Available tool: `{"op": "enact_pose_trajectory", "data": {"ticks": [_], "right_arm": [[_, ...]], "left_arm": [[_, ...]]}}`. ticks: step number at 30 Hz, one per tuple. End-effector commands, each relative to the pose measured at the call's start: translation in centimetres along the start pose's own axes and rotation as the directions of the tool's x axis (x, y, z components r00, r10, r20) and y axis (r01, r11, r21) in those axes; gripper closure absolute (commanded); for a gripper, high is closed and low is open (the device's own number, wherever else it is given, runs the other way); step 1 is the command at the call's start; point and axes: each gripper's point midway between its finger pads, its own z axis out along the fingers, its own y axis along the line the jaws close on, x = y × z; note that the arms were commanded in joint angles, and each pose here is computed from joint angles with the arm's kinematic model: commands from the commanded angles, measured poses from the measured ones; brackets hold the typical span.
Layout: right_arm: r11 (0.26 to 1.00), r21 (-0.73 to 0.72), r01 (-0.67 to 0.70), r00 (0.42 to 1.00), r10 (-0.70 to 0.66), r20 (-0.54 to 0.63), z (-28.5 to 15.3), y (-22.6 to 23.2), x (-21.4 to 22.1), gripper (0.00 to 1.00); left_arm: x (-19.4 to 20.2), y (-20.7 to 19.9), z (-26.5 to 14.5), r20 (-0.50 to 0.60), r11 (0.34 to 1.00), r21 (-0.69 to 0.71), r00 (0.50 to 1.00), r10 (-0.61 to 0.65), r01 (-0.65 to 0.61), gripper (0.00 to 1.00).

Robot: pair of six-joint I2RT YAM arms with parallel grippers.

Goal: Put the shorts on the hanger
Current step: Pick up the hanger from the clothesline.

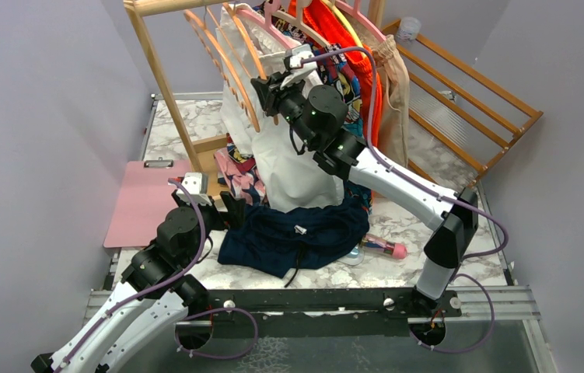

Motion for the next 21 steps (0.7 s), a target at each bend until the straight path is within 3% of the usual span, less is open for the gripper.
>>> {"op": "enact_pose_trajectory", "data": {"ticks": [1, 21], "right_arm": [[0.999, -0.027, -0.027, 0.992, 0.030, 0.122, -1.5, 0.1, -5.4, 0.99], [0.999, -0.054, 0.001, 0.999, 0.001, 0.042, -6.9, -0.7, -5.4, 0.99]], "left_arm": [[-0.6, 0.0, 0.2, 0.022, 1.000, -0.006, 1.000, 0.000, 0.000, 0.04], [-0.5, 0.1, 0.2, 0.020, 1.000, -0.011, 1.000, 0.001, -0.001, 0.04]]}}
